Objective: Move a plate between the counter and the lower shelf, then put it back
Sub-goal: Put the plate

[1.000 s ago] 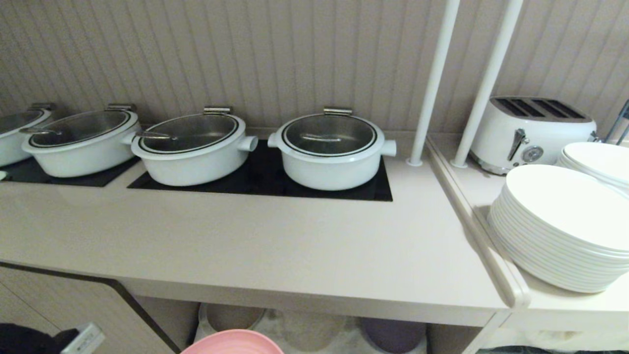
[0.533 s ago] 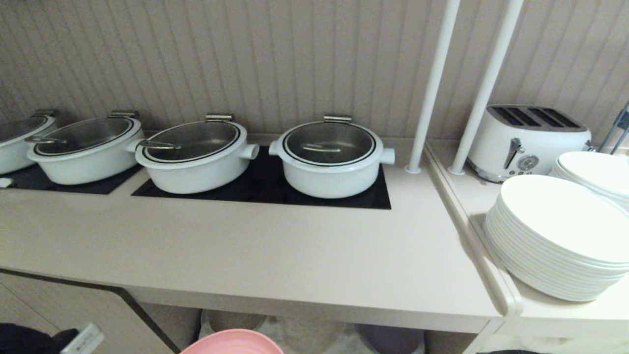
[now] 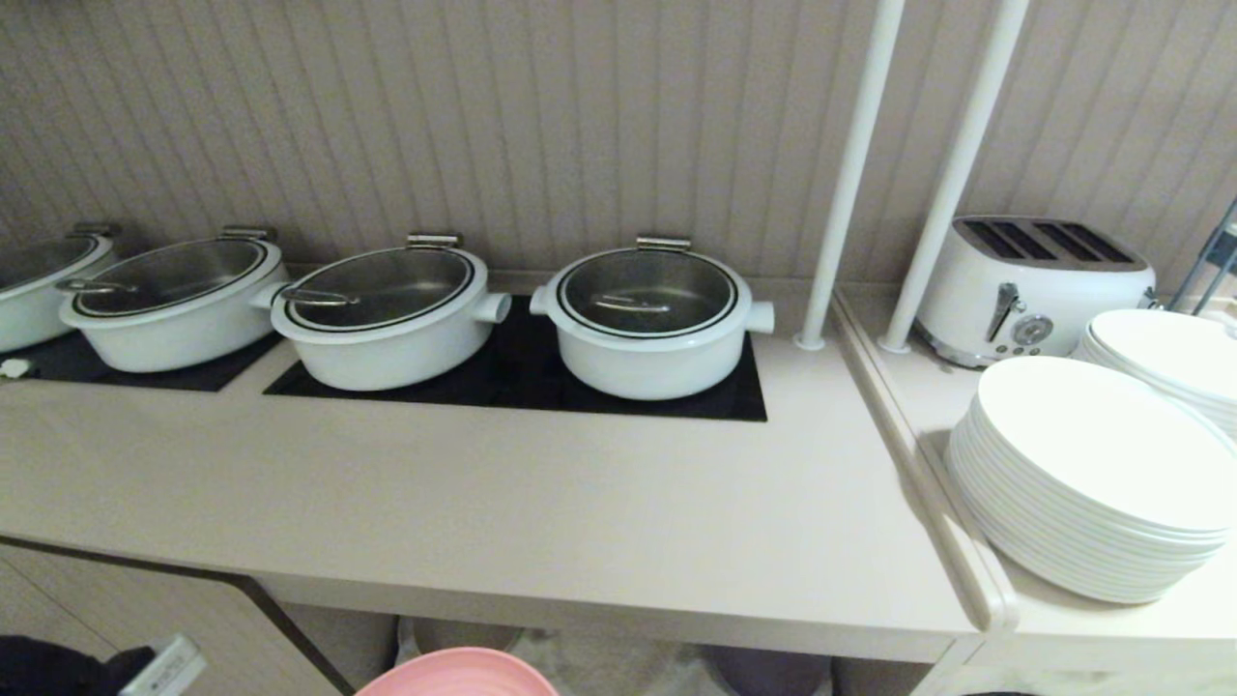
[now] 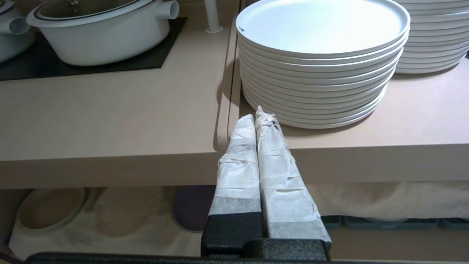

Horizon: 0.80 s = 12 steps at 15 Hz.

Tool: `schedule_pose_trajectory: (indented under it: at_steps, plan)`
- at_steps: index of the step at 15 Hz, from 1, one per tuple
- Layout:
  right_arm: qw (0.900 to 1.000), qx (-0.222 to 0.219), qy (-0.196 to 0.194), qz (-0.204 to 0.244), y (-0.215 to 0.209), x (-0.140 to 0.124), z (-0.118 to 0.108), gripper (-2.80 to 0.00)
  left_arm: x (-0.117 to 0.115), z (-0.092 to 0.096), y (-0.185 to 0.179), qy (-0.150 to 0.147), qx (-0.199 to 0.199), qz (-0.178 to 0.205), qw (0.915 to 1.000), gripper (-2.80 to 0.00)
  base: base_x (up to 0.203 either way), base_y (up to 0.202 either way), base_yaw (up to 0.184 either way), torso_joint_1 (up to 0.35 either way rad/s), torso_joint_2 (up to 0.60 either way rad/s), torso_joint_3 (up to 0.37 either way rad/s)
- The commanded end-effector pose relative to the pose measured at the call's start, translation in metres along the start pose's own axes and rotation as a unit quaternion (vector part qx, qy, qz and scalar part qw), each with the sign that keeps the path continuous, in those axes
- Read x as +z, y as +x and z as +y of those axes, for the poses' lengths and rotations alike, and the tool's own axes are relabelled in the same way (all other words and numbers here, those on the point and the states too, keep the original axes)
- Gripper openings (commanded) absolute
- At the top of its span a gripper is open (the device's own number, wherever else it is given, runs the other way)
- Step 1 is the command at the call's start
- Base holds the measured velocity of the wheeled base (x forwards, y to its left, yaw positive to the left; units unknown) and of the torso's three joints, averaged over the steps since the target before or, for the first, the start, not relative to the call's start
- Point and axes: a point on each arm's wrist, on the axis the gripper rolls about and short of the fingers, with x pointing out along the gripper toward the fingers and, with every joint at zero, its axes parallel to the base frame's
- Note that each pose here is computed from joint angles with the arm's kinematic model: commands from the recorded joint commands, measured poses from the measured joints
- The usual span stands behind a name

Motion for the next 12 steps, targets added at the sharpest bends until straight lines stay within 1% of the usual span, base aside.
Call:
schedule_pose_trajectory:
  at_steps: [1,9,12]
  plan:
    - [1.000,0.000,0.000,0.000,0.0000,0.0000,0.0000,-2.80,0.0001,0.0000,0.0002,-0.002,0.000,0.001,1.0000,-2.80,0.000,0.000,0.000,0.000,0.00,0.000]
    - [1.000,0.000,0.000,0.000,0.0000,0.0000,0.0000,-2.80,0.0003,0.0000,0.0002,-0.003,0.001,-0.001,1.0000,-2.80,0.000,0.000,0.000,0.000,0.00,0.000]
    - [1.000,0.000,0.000,0.000,0.0000,0.0000,0.0000,-2.80,0.0027,-0.0014,-0.0005,-0.003,0.000,-0.008,1.0000,-2.80,0.000,0.000,0.000,0.000,0.00,0.000]
